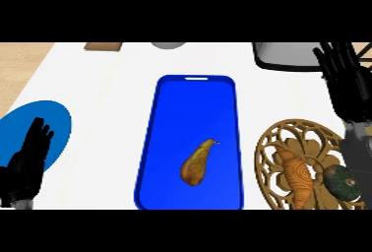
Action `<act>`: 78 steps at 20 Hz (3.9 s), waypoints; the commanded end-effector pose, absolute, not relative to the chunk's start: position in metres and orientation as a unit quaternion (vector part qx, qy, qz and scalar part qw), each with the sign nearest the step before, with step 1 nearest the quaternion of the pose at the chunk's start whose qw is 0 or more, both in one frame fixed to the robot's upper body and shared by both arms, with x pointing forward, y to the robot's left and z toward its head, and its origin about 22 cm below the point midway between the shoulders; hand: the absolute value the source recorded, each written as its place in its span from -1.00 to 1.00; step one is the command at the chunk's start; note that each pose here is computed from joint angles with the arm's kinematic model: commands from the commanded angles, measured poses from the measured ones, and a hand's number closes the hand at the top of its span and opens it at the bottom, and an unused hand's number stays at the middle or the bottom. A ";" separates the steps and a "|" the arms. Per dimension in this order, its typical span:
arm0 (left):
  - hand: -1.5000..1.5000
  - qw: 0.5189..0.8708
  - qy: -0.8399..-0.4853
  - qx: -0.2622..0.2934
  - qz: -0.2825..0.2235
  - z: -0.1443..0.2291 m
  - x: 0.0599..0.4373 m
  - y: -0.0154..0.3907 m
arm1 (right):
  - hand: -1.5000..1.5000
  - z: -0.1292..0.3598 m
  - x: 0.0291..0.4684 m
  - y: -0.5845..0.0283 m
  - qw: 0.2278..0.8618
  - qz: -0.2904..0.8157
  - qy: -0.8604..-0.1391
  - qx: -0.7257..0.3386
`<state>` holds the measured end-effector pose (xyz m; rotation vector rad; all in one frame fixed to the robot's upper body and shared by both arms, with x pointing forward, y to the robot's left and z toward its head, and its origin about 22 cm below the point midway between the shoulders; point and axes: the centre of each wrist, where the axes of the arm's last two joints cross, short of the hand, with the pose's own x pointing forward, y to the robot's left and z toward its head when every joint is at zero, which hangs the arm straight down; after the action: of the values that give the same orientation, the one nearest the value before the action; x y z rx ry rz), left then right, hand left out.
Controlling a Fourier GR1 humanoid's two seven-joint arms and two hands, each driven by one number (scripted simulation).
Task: Pick the croissant from the placemat and place it in the tiered shelf
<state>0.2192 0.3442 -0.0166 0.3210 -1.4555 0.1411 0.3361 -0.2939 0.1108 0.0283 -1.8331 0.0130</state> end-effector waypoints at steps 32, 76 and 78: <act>0.00 0.723 -0.690 0.037 -0.022 0.069 0.301 0.272 | -1.00 0.236 0.254 -0.265 0.516 0.640 -0.494 -0.281; 0.00 0.721 -0.692 0.045 -0.019 0.056 0.323 0.267 | -1.00 0.065 0.224 -0.199 0.519 0.689 -0.339 -0.374; 0.00 0.727 -0.686 0.031 -0.015 0.076 0.293 0.276 | -1.00 0.065 0.244 -0.211 0.530 0.684 -0.334 -0.374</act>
<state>0.2975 0.2749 0.0665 0.0832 -1.5264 -0.0476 0.2354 -0.2037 0.0747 -0.8952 -0.8025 1.6399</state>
